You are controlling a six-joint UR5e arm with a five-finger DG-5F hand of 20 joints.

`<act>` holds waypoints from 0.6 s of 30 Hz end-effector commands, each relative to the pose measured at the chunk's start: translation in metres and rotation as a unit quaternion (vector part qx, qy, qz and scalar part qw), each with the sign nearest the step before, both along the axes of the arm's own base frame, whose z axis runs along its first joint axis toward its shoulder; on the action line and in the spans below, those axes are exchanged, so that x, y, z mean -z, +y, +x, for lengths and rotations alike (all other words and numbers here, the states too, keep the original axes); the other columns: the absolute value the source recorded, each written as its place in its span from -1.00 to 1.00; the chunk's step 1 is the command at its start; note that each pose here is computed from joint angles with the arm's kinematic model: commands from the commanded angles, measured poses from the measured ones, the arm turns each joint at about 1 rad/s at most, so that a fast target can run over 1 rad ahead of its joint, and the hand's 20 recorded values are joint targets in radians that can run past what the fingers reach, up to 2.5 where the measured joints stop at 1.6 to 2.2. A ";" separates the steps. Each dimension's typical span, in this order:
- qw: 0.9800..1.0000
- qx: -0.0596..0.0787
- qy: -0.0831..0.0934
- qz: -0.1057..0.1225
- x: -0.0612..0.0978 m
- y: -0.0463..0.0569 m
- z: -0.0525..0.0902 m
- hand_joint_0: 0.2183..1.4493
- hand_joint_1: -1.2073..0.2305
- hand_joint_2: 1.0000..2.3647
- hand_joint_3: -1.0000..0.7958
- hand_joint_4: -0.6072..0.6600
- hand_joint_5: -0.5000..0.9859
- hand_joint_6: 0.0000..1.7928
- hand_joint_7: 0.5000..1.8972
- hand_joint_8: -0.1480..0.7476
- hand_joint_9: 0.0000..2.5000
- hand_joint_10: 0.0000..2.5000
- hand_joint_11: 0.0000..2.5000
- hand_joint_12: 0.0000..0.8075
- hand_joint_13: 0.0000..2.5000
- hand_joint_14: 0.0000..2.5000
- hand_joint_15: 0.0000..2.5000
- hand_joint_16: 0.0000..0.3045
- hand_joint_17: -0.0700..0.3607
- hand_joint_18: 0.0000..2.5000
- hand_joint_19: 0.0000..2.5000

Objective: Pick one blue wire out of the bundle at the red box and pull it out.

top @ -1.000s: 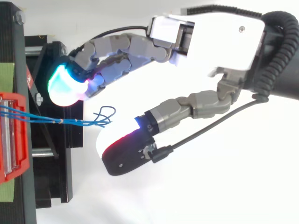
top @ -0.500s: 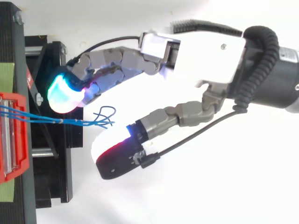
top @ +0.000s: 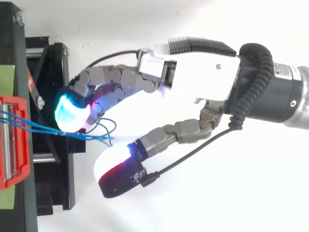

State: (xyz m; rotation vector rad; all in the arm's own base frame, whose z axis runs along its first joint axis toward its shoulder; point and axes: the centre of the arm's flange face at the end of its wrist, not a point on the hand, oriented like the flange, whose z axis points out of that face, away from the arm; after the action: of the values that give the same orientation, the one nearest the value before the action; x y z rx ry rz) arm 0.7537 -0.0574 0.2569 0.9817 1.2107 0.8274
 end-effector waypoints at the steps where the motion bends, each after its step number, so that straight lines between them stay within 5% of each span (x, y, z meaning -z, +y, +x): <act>1: 1.000 -0.005 -0.002 0.000 0.002 0.007 0.001 -0.45 -0.32 -0.99 -0.34 0.37 -0.46 -0.44 0.05 -0.01 -0.53 -0.99 -0.82 0.02 -0.51 -0.99 -0.75 -0.63 -0.09 -0.64 -0.71; 18: 1.000 -0.002 -0.019 0.003 0.015 0.010 0.009 -0.47 -0.30 -1.00 -0.40 0.45 -0.47 -0.44 -0.03 0.02 -0.51 -1.00 -0.81 0.04 -0.50 -0.99 -0.73 -0.63 -0.08 -0.62 -0.69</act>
State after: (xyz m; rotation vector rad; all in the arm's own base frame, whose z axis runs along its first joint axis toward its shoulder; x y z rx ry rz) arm 0.7617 -0.0483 0.2438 0.9671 1.1845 0.8483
